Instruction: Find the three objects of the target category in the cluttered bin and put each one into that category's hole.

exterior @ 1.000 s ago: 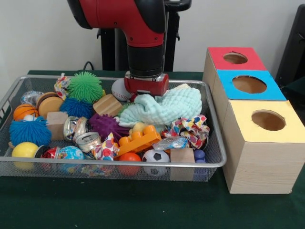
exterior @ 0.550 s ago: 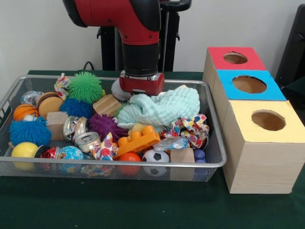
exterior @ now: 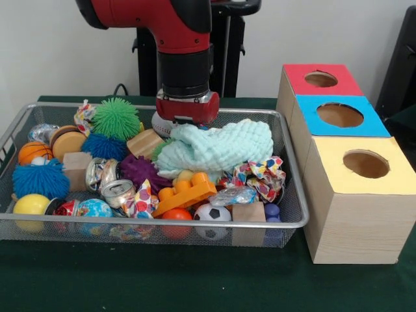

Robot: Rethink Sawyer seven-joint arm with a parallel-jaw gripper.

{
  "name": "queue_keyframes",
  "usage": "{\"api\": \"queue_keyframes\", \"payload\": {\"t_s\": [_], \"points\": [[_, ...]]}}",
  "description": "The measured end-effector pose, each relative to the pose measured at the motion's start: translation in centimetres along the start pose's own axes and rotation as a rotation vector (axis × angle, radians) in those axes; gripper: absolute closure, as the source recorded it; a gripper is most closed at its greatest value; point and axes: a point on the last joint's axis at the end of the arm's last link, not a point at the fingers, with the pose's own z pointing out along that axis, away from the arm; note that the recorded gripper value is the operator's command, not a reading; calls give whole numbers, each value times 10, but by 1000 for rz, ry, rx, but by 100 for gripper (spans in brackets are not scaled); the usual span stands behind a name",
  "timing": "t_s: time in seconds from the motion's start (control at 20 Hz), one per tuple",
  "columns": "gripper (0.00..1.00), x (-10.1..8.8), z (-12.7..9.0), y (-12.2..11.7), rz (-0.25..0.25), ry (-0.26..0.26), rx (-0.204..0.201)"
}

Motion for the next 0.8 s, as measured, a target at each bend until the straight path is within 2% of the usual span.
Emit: {"api": "queue_keyframes", "payload": {"t_s": [0.3,0.8], "points": [[100,-19,-7,-8,7,44,-20],[100,-35,-11,-3,-10,22,-46]]}}
